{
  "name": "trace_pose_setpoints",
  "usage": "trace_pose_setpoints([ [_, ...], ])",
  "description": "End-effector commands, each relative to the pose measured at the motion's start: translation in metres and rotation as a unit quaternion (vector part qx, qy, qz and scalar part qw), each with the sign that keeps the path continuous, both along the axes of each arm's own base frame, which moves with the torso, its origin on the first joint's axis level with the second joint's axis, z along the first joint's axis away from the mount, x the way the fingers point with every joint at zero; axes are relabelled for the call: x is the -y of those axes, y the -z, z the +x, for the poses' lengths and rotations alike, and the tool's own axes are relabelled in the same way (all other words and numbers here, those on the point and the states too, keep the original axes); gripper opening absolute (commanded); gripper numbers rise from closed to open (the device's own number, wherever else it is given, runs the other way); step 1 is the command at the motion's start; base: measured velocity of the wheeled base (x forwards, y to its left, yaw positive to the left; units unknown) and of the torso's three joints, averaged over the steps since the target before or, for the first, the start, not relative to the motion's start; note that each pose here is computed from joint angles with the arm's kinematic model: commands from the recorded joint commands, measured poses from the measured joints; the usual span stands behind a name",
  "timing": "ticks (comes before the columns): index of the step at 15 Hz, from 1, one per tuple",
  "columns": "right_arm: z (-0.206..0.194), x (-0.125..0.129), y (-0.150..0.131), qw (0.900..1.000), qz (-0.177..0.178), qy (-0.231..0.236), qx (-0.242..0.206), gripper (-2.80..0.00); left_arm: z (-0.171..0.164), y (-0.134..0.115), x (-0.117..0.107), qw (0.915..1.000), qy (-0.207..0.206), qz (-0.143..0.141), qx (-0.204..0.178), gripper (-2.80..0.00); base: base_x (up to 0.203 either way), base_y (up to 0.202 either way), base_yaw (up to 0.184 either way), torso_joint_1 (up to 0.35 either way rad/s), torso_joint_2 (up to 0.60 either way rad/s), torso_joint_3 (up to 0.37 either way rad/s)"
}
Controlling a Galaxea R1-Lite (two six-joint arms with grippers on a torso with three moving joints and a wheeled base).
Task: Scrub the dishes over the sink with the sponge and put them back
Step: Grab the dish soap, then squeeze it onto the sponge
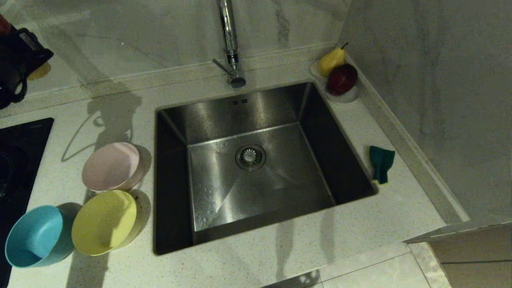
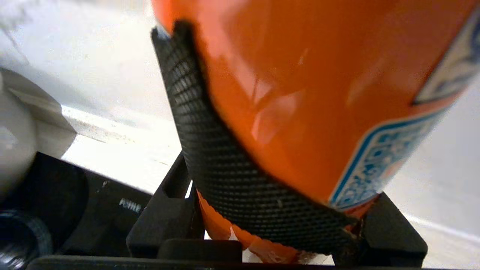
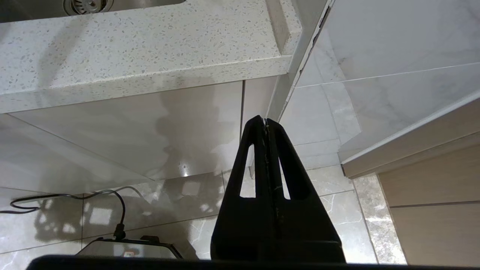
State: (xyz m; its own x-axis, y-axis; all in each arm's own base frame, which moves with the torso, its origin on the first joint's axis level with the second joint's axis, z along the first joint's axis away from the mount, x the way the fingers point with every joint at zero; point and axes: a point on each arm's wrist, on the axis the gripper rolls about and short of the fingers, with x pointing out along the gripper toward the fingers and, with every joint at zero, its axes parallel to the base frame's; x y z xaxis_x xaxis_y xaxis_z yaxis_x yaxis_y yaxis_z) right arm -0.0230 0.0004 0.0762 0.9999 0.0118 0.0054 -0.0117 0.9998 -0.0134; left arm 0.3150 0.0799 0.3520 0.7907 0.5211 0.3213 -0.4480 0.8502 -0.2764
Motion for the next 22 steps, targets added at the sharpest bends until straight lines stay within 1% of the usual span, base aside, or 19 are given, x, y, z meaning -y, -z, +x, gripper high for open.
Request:
trace_pose_setpoints([
  [1, 0.000, 0.000, 0.000, 1.000, 0.000, 0.000, 0.000, -2.80, -0.055, -0.032, 0.023, 0.9996, 0.027, 0.001, -0.005, -2.80, 0.000, 0.000, 0.000, 0.000, 0.00, 0.000],
  [2, 0.000, 0.000, 0.000, 1.000, 0.000, 0.000, 0.000, -2.80, -0.069, -0.038, 0.029, 0.9990, 0.043, 0.005, -0.009, -2.80, 0.000, 0.000, 0.000, 0.000, 0.00, 0.000],
  [5, 0.000, 0.000, 0.000, 1.000, 0.000, 0.000, 0.000, -2.80, -0.113, -0.053, 0.050, 0.9946, 0.094, 0.032, -0.031, -2.80, 0.000, 0.000, 0.000, 0.000, 0.00, 0.000],
  [6, 0.000, 0.000, 0.000, 1.000, 0.000, 0.000, 0.000, -2.80, -0.128, -0.054, 0.058, 0.9910, 0.120, 0.038, -0.046, -2.80, 0.000, 0.000, 0.000, 0.000, 0.00, 0.000],
  [7, 0.000, 0.000, 0.000, 1.000, 0.000, 0.000, 0.000, -2.80, -0.144, -0.053, 0.066, 0.9849, 0.152, 0.046, -0.069, -2.80, 0.000, 0.000, 0.000, 0.000, 0.00, 0.000],
  [9, 0.000, 0.000, 0.000, 1.000, 0.000, 0.000, 0.000, -2.80, -0.167, -0.044, 0.076, 0.9671, 0.217, 0.064, -0.116, -2.80, 0.000, 0.000, 0.000, 0.000, 0.00, 0.000],
  [10, 0.000, 0.000, 0.000, 1.000, 0.000, 0.000, 0.000, -2.80, -0.177, -0.041, 0.079, 0.9590, 0.239, 0.078, -0.130, -2.80, 0.000, 0.000, 0.000, 0.000, 0.00, 0.000],
  [11, 0.000, 0.000, 0.000, 1.000, 0.000, 0.000, 0.000, -2.80, -0.183, -0.037, 0.081, 0.9493, 0.259, 0.103, -0.146, -2.80, 0.000, 0.000, 0.000, 0.000, 0.00, 0.000],
  [12, 0.000, 0.000, 0.000, 1.000, 0.000, 0.000, 0.000, -2.80, -0.186, -0.032, 0.082, 0.9413, 0.273, 0.121, -0.158, -2.80, 0.000, 0.000, 0.000, 0.000, 0.00, 0.000],
  [14, 0.000, 0.000, 0.000, 1.000, 0.000, 0.000, 0.000, -2.80, -0.195, -0.016, 0.085, 0.9199, 0.294, 0.180, -0.187, -2.80, 0.000, 0.000, 0.000, 0.000, 0.00, 0.000],
  [17, 0.000, 0.000, 0.000, 1.000, 0.000, 0.000, 0.000, -2.80, -0.198, -0.014, 0.097, 0.8973, 0.333, 0.221, -0.187, -2.80, 0.000, 0.000, 0.000, 0.000, 0.00, 0.000],
  [18, 0.000, 0.000, 0.000, 1.000, 0.000, 0.000, 0.000, -2.80, -0.199, -0.011, 0.099, 0.8888, 0.339, 0.238, -0.197, -2.80, 0.000, 0.000, 0.000, 0.000, 0.00, 0.000],
  [20, 0.000, 0.000, 0.000, 1.000, 0.000, 0.000, 0.000, -2.80, -0.202, -0.011, 0.100, 0.8758, 0.332, 0.284, -0.205, -2.80, 0.000, 0.000, 0.000, 0.000, 0.00, 0.000],
  [21, 0.000, 0.000, 0.000, 1.000, 0.000, 0.000, 0.000, -2.80, -0.202, -0.012, 0.103, 0.8649, 0.334, 0.314, -0.204, -2.80, 0.000, 0.000, 0.000, 0.000, 0.00, 0.000],
  [22, 0.000, 0.000, 0.000, 1.000, 0.000, 0.000, 0.000, -2.80, -0.201, -0.012, 0.107, 0.8571, 0.339, 0.331, -0.202, -2.80, 0.000, 0.000, 0.000, 0.000, 0.00, 0.000],
])
